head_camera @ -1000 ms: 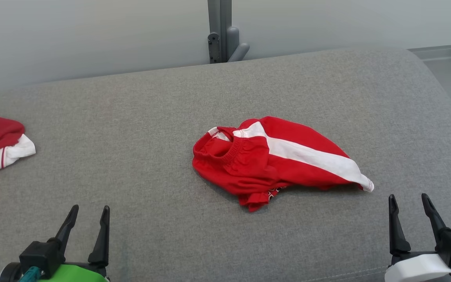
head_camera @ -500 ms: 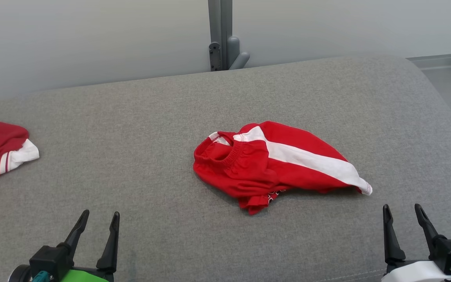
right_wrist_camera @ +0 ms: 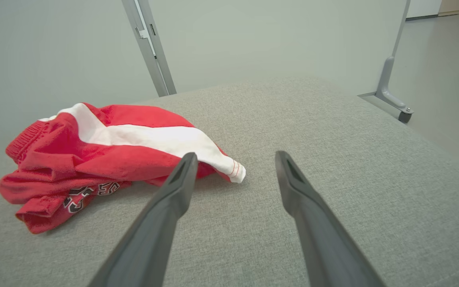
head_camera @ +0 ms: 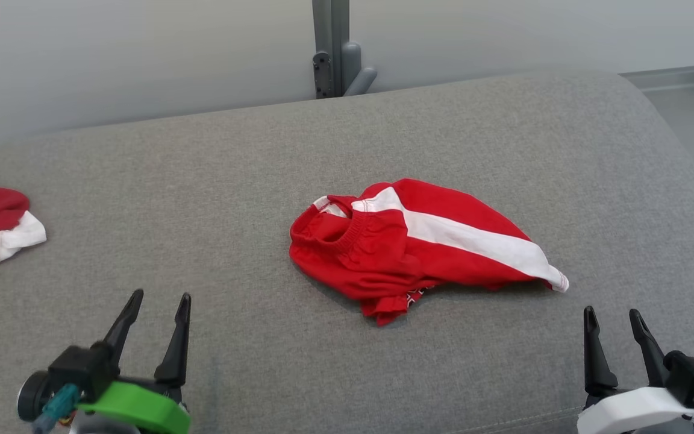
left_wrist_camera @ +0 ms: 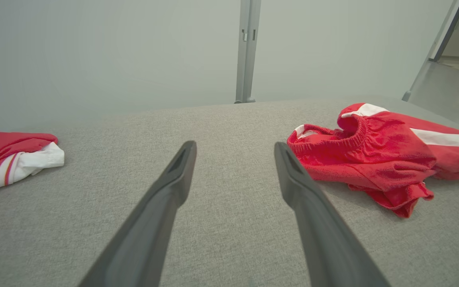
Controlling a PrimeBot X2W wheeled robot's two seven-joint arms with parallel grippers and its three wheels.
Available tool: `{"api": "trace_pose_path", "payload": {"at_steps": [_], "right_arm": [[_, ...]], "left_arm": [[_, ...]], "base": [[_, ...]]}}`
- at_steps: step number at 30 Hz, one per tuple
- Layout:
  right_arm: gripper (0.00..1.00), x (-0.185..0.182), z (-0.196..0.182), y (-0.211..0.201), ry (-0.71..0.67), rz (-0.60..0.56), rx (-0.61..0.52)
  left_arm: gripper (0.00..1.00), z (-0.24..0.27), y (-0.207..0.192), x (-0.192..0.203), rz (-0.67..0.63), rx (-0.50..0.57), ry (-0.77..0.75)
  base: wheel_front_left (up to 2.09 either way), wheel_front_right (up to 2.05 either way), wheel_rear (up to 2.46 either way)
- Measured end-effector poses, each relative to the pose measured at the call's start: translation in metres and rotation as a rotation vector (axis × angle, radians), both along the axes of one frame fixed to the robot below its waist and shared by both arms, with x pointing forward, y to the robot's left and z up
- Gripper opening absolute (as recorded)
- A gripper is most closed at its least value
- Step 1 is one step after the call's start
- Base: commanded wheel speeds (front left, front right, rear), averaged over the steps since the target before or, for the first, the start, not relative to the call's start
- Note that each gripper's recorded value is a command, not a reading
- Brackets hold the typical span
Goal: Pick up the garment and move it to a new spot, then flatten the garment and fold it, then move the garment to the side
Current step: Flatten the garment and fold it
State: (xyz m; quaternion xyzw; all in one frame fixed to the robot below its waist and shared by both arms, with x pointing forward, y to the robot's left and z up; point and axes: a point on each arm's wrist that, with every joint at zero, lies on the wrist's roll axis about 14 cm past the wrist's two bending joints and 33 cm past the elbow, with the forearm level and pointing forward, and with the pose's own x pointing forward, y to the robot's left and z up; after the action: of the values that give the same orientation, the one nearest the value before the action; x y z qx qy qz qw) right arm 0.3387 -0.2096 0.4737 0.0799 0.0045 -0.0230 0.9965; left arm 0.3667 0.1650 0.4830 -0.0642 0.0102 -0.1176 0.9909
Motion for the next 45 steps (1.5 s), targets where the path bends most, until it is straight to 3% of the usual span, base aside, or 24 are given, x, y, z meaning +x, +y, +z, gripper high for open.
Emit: {"api": "trace_pose_path", "payload": {"at_steps": [7,12,16,26,45], "right_arm": [[1.00,0.028,-0.018,-0.002,0.131,0.003,0.030],[1.00,0.039,-0.048,-0.002,0.276,0.012,0.042],[1.00,0.056,-0.053,-0.002,0.284,0.010,0.059],[1.00,0.065,-0.079,-0.006,0.318,-0.023,0.142],[1.00,0.079,-0.060,0.009,0.253,0.048,0.071]], "left_arm": [[1.00,0.026,-0.048,0.057,-0.159,0.051,0.016],[1.00,0.013,-0.100,0.080,-0.285,0.037,0.149],[1.00,0.000,-0.128,0.092,-0.376,0.090,0.214],[1.00,-0.018,-0.189,0.101,-0.509,-0.012,0.331],[1.00,-0.021,-0.200,0.105,-0.515,-0.056,0.431]], "base": [[0.00,0.00,0.00],[0.00,0.00,0.00],[0.00,0.00,0.00],[0.00,0.00,0.00],[0.00,0.00,0.00]]}}
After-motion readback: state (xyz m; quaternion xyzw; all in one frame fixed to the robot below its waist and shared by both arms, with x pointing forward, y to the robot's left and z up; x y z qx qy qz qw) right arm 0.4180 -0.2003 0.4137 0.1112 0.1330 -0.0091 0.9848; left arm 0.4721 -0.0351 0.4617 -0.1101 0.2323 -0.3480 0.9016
